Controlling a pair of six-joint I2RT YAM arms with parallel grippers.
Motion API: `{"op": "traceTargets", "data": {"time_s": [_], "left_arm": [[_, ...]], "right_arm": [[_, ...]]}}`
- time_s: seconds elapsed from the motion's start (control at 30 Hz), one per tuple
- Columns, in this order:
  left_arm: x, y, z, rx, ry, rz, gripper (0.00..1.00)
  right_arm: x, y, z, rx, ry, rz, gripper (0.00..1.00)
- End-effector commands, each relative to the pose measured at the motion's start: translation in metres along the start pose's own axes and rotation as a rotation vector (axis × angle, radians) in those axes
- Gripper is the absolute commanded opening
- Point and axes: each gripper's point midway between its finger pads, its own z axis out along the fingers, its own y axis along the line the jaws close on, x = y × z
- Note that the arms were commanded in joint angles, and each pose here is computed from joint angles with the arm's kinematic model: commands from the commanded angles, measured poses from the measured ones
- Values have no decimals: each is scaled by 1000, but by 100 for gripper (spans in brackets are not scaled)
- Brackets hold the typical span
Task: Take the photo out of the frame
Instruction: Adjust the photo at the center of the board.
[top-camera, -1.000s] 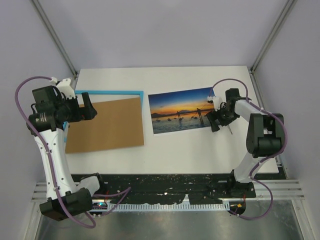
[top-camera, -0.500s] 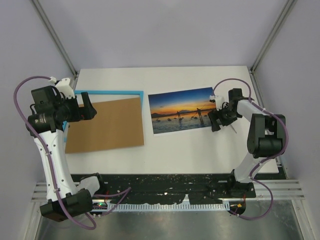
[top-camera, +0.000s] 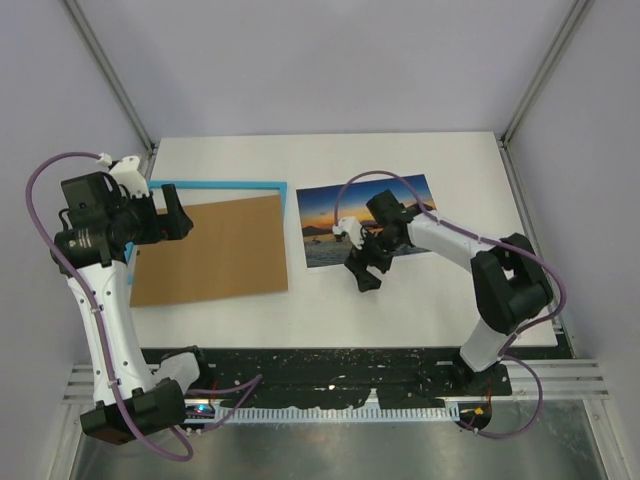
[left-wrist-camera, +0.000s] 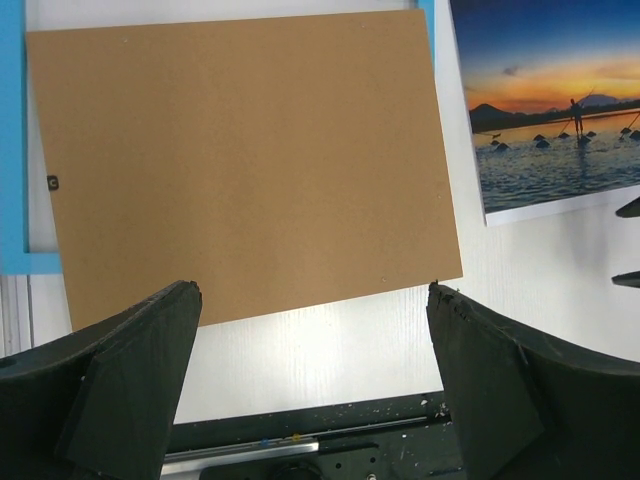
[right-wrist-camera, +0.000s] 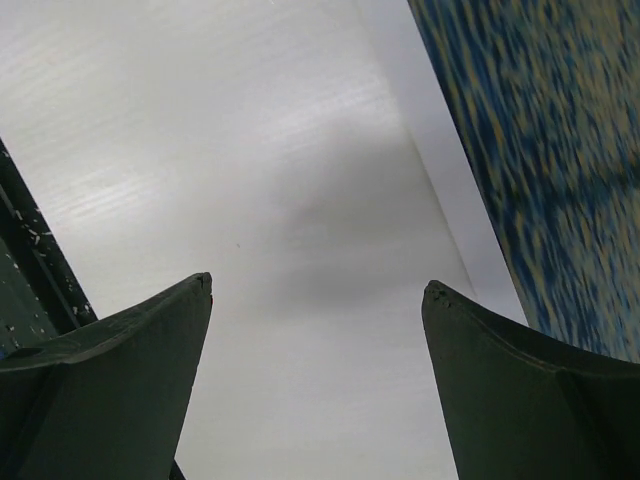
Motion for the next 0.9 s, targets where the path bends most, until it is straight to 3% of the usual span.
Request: {"op": "traceTargets", "data": {"time_s": [0.0,0.43,0.87], "left_arm": [[-14,-4,-12,-5,-57,22,100],[-11,-2,-15,-31,-70,28,100],[-13,-1,-18,-41,-82,27,100]], "right_arm": [[-47,34,27,-119,-28,-111,90],[-95,67,106,-260,26,-237,90],[-116,31,125,-107,10,-298,90]]}}
